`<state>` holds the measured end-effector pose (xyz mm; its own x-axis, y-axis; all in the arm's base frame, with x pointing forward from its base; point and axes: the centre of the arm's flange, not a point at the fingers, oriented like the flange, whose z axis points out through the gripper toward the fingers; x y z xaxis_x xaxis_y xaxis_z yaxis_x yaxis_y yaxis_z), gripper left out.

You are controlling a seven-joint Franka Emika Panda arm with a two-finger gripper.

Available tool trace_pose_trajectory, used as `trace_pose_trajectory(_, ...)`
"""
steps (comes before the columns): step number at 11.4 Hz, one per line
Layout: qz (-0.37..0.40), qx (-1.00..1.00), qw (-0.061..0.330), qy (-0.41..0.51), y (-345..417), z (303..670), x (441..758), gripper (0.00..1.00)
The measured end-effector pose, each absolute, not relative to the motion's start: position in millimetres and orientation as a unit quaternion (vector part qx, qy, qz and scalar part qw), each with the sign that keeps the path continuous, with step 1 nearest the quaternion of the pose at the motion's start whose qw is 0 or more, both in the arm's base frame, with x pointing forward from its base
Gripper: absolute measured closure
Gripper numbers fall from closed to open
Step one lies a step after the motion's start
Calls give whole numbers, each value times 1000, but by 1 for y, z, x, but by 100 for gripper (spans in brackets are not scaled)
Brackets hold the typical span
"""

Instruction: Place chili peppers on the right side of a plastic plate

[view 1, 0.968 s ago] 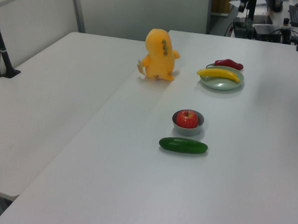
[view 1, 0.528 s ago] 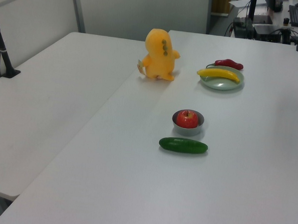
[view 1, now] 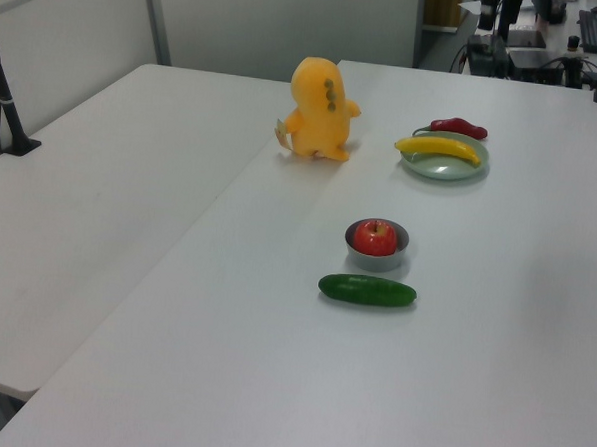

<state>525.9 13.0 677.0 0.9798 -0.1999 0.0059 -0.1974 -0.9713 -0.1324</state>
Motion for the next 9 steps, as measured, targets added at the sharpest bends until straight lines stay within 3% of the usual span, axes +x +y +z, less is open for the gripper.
trace_pose_trajectory(4, -27, -998, 51, -1, 39, 646, 533, 0)
trace_pose_trajectory(7, -35, -997, 49, -44, 38, 618, 557, 0)
trace_pose_trajectory(9, -43, -996, 26, -68, 34, 610, 566, 0)
